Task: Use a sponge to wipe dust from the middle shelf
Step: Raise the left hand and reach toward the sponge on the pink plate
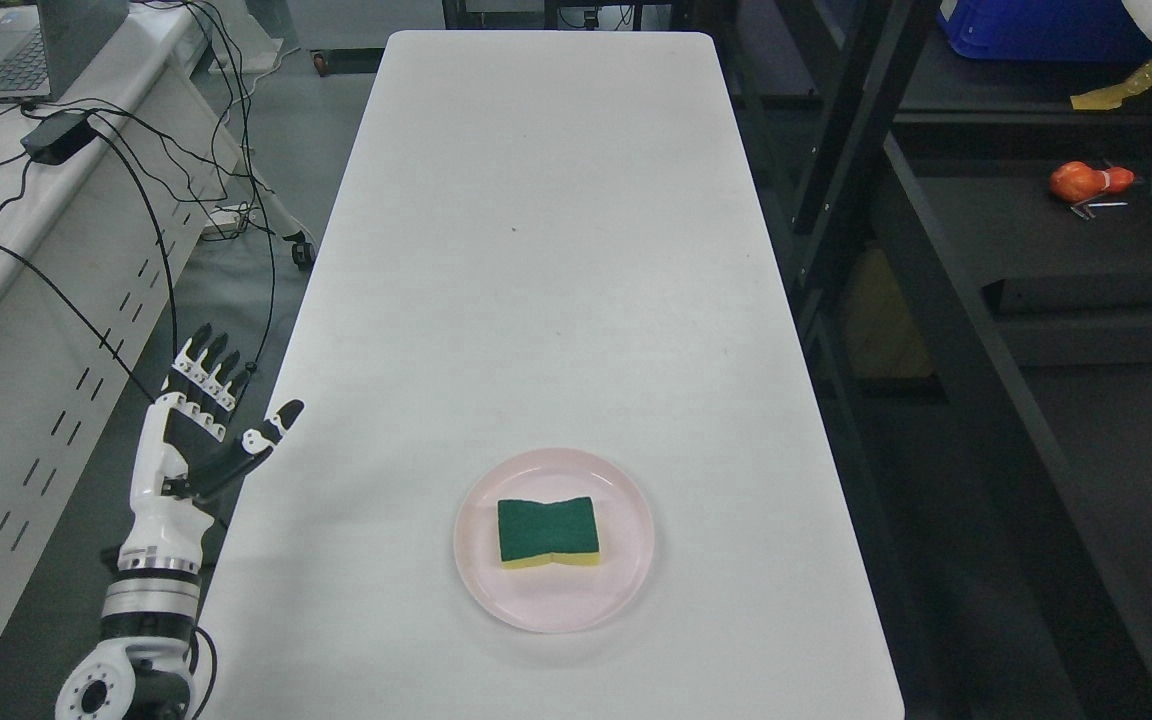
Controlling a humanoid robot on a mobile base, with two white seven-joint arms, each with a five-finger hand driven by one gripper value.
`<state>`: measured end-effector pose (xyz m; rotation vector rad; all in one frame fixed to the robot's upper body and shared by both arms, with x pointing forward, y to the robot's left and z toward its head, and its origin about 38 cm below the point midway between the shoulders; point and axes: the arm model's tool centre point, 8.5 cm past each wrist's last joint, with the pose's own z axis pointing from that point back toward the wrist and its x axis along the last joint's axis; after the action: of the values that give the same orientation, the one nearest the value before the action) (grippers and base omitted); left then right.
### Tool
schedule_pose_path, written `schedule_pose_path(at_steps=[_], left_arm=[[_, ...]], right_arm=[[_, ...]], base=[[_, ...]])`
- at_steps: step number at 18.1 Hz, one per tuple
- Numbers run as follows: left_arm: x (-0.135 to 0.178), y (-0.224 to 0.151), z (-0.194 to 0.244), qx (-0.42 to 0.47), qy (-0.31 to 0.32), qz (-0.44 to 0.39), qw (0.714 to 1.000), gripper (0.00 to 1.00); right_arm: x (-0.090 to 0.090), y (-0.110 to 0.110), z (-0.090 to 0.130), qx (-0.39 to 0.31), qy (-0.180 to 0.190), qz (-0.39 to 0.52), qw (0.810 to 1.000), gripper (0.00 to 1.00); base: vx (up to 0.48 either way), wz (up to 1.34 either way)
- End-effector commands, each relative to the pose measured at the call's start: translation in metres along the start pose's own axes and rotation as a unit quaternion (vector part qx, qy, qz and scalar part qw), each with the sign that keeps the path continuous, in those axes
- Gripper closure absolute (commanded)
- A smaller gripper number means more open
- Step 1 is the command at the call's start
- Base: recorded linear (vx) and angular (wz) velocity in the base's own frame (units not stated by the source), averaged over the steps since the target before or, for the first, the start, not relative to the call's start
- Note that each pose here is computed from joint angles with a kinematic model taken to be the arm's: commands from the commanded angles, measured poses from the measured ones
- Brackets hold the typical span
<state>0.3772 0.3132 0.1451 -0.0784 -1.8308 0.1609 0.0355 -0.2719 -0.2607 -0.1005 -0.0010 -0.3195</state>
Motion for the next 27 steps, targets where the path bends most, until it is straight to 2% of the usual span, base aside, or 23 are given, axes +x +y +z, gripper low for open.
schedule_pose_path(at_steps=[1,5,7,9,11,13,15,18,19,20,21,22,24,27], left_arm=[[0.001,0.003,-0.001,-0.002,0.002,-0.008,1.000,0.01],[0.002,0.002,-0.001,-0.005,-0.003,-0.008,1.000,0.01],[0.014,0.000,-0.009,-0.020,-0.029,-0.018,0.999,0.01],[0.036,0.005,-0.025,-0.083,-0.075,-0.107,0.988,0.03],[0.049,0.003,-0.043,-0.164,-0.105,-0.257,0.947,0.03],[0.065,-0.011,-0.063,-0.233,-0.151,-0.389,0.878,0.04],[0.078,-0.032,-0.076,-0.288,-0.182,-0.482,0.807,0.05],[0.076,-0.077,-0.083,-0.391,-0.217,-0.587,0.675,0.06],[0.067,-0.094,-0.078,-0.432,-0.231,-0.614,0.619,0.06],[0.059,-0.115,-0.074,-0.475,-0.250,-0.649,0.539,0.07],[0.050,-0.130,-0.069,-0.504,-0.262,-0.668,0.481,0.07],[0.043,-0.144,-0.065,-0.525,-0.273,-0.677,0.437,0.07],[0.027,-0.164,-0.052,-0.568,-0.270,-0.681,0.375,0.07],[0.018,-0.186,-0.038,-0.594,-0.285,-0.677,0.327,0.07]], right_arm=[[0.010,-0.010,0.000,-0.007,-0.011,0.000,1.000,0.00],[0.010,-0.010,0.000,-0.007,-0.011,-0.001,1.000,0.00],[0.010,-0.010,0.000,-0.007,-0.011,-0.001,1.000,0.00],[0.010,-0.010,0.000,-0.007,-0.011,-0.001,1.000,0.00],[0.010,-0.010,0.000,-0.007,-0.011,0.000,1.000,0.00],[0.010,-0.010,0.000,-0.007,-0.011,-0.001,1.000,0.00],[0.010,-0.010,0.000,-0.007,-0.011,-0.001,1.000,0.00],[0.010,-0.010,0.000,-0.007,-0.011,-0.001,1.000,0.00],[0.010,-0.010,0.000,-0.007,-0.011,-0.001,1.000,0.00],[0.010,-0.010,0.000,-0.007,-0.011,-0.001,1.000,0.00],[0.010,-0.010,0.000,-0.007,-0.011,0.000,1.000,0.00],[0.010,-0.010,0.000,-0.007,-0.011,-0.001,1.000,0.00],[0.010,-0.010,0.000,-0.007,-0.011,-0.001,1.000,0.00],[0.010,-0.010,0.000,-0.007,-0.011,-0.001,1.000,0.00]], base=[[0.000,0.00],[0.000,0.00],[-0.006,0.00],[-0.006,0.00],[0.000,0.00],[0.000,0.00],[0.000,0.00],[0.000,0.00],[0.000,0.00],[0.000,0.00],[0.000,0.00],[0.000,0.00],[0.000,0.00],[0.000,0.00]])
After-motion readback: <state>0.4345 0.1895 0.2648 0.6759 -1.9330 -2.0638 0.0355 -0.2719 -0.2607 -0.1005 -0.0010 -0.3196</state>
